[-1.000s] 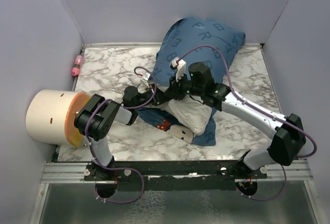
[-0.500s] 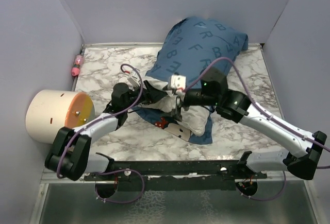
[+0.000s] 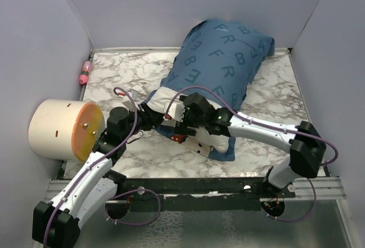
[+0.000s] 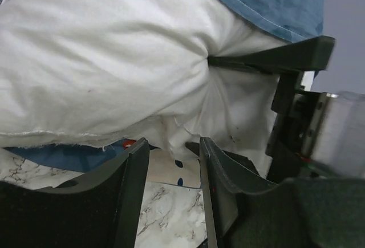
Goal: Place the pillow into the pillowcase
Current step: Stuff the pillow into the pillowcase.
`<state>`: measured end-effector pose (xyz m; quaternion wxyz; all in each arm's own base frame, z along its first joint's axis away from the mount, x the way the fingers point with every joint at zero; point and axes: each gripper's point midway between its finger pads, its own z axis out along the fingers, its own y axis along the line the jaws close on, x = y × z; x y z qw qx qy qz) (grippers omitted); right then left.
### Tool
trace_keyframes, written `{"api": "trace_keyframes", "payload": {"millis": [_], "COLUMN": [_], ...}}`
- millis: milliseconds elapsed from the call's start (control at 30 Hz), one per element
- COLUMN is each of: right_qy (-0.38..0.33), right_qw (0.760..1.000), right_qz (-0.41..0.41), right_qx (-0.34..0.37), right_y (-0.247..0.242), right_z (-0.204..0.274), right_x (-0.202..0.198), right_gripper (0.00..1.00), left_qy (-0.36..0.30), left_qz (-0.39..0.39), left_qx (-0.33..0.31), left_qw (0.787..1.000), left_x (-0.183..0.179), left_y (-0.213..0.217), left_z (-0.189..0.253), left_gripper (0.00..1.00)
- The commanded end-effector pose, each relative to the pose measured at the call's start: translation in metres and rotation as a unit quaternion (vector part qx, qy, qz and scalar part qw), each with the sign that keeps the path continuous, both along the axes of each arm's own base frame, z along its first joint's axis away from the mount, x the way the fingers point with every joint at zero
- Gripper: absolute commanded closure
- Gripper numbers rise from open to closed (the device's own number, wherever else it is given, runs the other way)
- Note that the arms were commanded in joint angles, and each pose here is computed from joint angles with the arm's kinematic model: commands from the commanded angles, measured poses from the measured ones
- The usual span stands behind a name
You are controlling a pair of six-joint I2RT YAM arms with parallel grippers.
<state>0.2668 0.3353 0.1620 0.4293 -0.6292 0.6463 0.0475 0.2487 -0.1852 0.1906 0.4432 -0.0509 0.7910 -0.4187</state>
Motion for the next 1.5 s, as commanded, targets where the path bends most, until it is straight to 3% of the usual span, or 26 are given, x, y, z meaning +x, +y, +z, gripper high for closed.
{"api": "trace_keyframes", "payload": {"millis": [0,67,100,167,200,267,467,633,900,1067,1267,1400,1467], "right_qy": [-0.065,-0.092,-0.106,-0.122,-0.123,-0.119,-0.121,-0.150,-0.130,-0.123,-0.124,-0.125,-0.124], "right_qw": [0.986,0.974,0.969,0.961,0.960,0.957,0.941,0.920,0.917,0.916,0.913,0.910,0.910], "right_qz": [-0.142,-0.187,-0.205,-0.235,-0.247,-0.263,-0.265,-0.268,-0.263,-0.263,-0.264,-0.267,-0.266], "right_qx": [-0.060,-0.090,-0.092,-0.074,-0.056,-0.018,0.175,0.243,0.269,0.278,0.286,0.290,0.293], "right_y": [-0.027,-0.037,-0.041,-0.045,-0.044,-0.041,-0.026,-0.035,-0.032,-0.031,-0.035,-0.039,-0.041], "right_z": [-0.035,-0.055,-0.058,-0.056,-0.051,-0.034,0.078,0.146,0.152,0.151,0.158,0.162,0.163], "right_x": [0.046,0.061,0.067,0.078,0.082,0.090,0.104,0.118,0.127,0.127,0.127,0.128,0.127], "right_gripper": [0.01,0.09,0.23,0.67,0.83,0.97,0.99,0.99,0.99,0.99,0.99,0.99,0.99], "left_qy": [0.049,0.053,0.054,0.047,0.044,0.037,0.033,0.034,0.046,0.058,0.119,0.132,0.132], "left_qz": [0.009,0.004,0.003,0.003,0.002,0.000,-0.019,-0.031,-0.032,0.008,0.060,0.091,0.103], "left_qx": [-0.010,-0.022,-0.028,-0.038,-0.041,-0.052,-0.103,-0.107,-0.102,-0.084,-0.065,-0.045,-0.036], "left_qw": [0.999,0.998,0.998,0.998,0.998,0.998,0.994,0.993,0.993,0.995,0.989,0.986,0.985], "left_x": [-0.012,-0.016,-0.018,-0.022,-0.024,-0.027,-0.031,-0.019,0.012,0.036,0.059,0.067,0.070], "left_y": [0.004,0.002,0.002,0.002,0.002,0.002,-0.008,-0.017,-0.051,-0.081,-0.093,-0.087,-0.083], "left_z": [-0.022,-0.025,-0.026,-0.024,-0.024,-0.023,-0.019,-0.015,-0.015,-0.023,-0.072,-0.097,-0.105], "left_gripper": [0.58,0.58,0.58,0.58,0.58,0.58,0.54,0.50,0.61,0.59,0.55,0.69,0.69]}}
